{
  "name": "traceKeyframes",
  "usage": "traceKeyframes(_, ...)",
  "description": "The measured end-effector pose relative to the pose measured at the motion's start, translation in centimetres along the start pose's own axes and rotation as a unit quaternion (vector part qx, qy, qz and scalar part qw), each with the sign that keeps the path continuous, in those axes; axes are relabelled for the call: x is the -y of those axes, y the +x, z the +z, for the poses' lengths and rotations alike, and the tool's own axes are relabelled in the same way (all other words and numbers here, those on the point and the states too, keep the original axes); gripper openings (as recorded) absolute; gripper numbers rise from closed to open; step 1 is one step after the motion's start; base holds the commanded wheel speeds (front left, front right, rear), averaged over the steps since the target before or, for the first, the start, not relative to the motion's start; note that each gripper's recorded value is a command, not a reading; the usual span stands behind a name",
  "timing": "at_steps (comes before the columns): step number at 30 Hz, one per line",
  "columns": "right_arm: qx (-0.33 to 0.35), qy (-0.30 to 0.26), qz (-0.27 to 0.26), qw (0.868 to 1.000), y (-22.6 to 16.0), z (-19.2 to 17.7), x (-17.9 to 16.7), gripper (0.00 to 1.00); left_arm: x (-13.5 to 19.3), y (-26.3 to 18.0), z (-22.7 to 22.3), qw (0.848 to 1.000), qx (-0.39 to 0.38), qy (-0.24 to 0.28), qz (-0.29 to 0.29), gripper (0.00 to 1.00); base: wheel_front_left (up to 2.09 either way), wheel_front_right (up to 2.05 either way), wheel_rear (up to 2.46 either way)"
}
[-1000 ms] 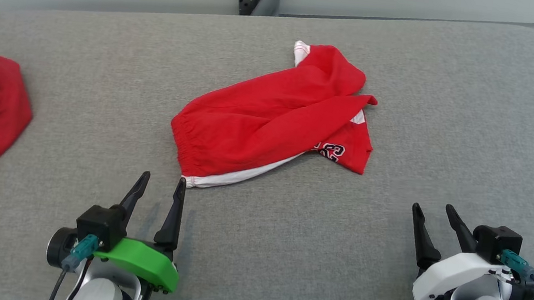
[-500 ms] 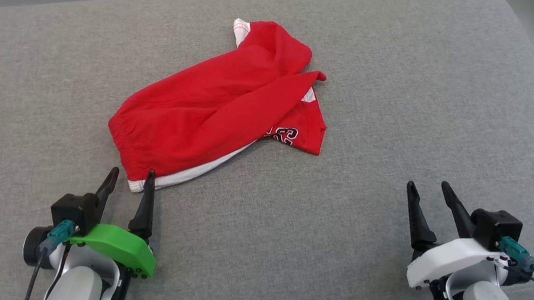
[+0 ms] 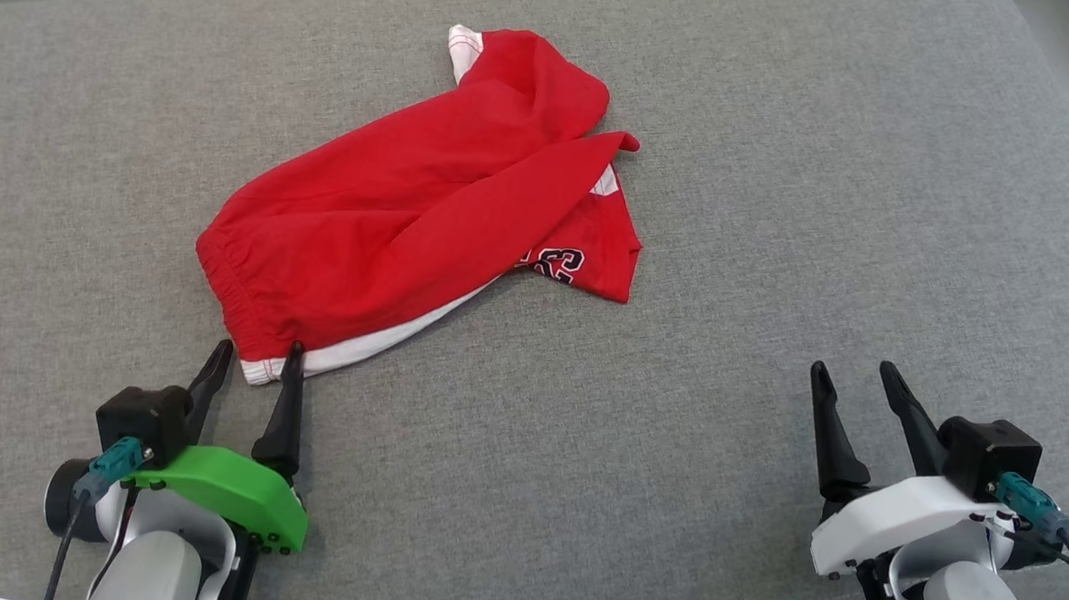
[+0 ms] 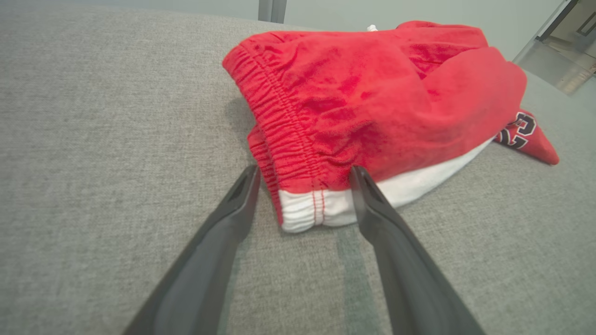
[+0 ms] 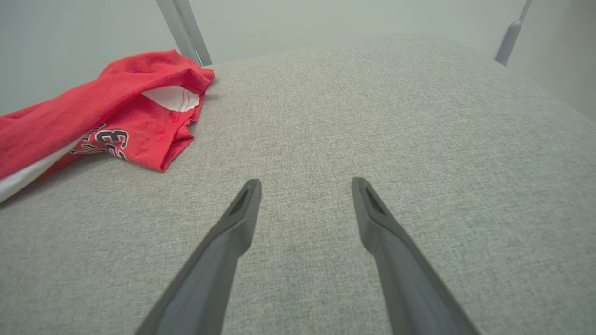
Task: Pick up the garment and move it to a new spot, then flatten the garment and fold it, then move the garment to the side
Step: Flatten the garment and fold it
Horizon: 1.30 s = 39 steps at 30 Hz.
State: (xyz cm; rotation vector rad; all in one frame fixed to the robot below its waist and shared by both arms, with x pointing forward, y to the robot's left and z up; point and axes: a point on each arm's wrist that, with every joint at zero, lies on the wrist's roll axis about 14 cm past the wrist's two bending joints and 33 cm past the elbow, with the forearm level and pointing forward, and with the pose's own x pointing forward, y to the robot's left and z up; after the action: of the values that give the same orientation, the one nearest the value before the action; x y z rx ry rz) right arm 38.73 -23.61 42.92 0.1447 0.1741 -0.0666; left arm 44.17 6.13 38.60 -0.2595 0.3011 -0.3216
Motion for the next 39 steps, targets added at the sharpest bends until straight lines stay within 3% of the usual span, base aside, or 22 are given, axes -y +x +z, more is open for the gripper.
traceKeyframes(3, -0.001, 0.000, 0.001, 1.000, 0.0, -0.1, 0.0, 1.00, 0.3, 0.1, -0.1, 1.000, -0.001, -0.002, -0.004, 1.00, 0.00, 0.00, 0.00)
traceKeyframes(4, -0.001, 0.000, 0.000, 1.000, 0.0, -0.1, 0.0, 1.00, 0.3, 0.1, -0.2, 1.000, -0.002, -0.003, -0.006, 0.85, 0.00, 0.00, 0.00)
traceKeyframes(7, -0.001, 0.000, -0.001, 1.000, -0.1, -0.1, 0.1, 1.00, 0.5, 0.2, 0.3, 1.000, 0.004, -0.004, -0.010, 0.26, 0.00, 0.00, 0.00)
traceKeyframes(8, -0.001, 0.000, -0.001, 1.000, -0.1, -0.1, 0.1, 1.00, 0.6, 0.4, 0.8, 1.000, 0.011, -0.001, -0.014, 0.00, 0.00, 0.00, 0.00)
traceKeyframes(19, -0.009, 0.016, 0.004, 1.000, 0.2, -0.8, -0.8, 1.00, 3.6, 0.5, 10.3, 0.985, 0.158, 0.019, -0.068, 0.00, 0.00, 0.00, 0.00)
traceKeyframes(23, -0.013, 0.016, 0.005, 1.000, 0.5, -1.1, -0.9, 1.00, 1.3, 1.0, 11.6, 0.984, 0.175, 0.011, -0.036, 0.00, 0.00, 0.00, 0.00)
traceKeyframes(30, -0.020, 0.017, 0.012, 1.000, 1.3, -1.5, -1.4, 1.00, -3.6, 4.1, 9.4, 0.992, 0.121, 0.030, 0.027, 0.00, 0.00, 0.00, 0.00)
traceKeyframes(38, -0.028, 0.014, 0.003, 1.000, 1.6, -2.1, -0.7, 1.00, -6.3, 7.2, 9.7, 0.991, 0.108, 0.045, 0.064, 0.00, 0.00, 0.00, 0.00)
traceKeyframes(39, -0.029, 0.013, 0.001, 0.999, 1.6, -2.2, -0.6, 1.00, -6.7, 7.5, 8.9, 0.992, 0.093, 0.043, 0.071, 0.27, 0.00, 0.00, 0.00)
